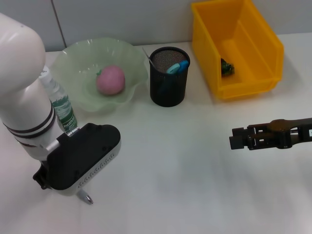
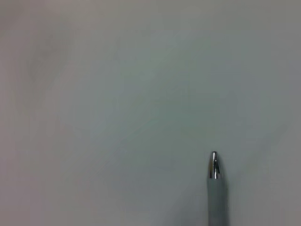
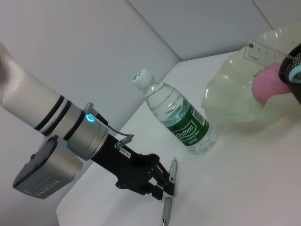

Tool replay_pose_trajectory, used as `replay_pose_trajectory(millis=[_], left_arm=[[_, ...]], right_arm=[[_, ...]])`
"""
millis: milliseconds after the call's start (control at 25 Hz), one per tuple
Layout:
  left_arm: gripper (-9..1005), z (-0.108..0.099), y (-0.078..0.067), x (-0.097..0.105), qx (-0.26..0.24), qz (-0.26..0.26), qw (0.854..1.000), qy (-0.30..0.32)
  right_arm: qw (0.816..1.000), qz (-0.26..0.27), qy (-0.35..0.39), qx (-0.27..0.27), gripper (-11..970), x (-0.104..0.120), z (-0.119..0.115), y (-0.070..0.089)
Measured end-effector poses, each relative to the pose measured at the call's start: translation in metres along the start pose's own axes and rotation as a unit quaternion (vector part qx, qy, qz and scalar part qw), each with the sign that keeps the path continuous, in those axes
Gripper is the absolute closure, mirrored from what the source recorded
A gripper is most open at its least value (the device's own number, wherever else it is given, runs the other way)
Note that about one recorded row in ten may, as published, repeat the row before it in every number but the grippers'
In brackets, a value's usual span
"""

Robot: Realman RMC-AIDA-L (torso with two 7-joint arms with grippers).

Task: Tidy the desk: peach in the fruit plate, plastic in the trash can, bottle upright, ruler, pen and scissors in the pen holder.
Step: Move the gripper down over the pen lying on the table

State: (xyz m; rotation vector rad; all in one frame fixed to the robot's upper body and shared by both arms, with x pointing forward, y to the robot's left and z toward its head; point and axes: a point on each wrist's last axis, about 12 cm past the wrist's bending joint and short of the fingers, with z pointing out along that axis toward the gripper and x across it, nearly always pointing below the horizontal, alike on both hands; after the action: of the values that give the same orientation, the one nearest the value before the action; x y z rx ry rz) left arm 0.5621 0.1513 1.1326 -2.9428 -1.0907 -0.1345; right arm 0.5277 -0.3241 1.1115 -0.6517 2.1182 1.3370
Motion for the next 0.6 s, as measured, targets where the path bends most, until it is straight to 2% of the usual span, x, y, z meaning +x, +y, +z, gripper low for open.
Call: replay_pose_trajectory(millis=[280, 600], left_arm=[[729, 0.0023, -0.0004, -0.0004, 0.005, 0.0, 1.0, 0.002], [765, 0.0038, 0.0001, -0.0013, 0.004, -0.002, 1.0, 0.002]], right_arm=[[1.0, 0.001, 0.0, 0.0, 233, 0.0007, -0.0003, 0.0001], [1.0, 0.001, 0.0, -0.001, 233, 0.0011, -0.0005, 0.0002]])
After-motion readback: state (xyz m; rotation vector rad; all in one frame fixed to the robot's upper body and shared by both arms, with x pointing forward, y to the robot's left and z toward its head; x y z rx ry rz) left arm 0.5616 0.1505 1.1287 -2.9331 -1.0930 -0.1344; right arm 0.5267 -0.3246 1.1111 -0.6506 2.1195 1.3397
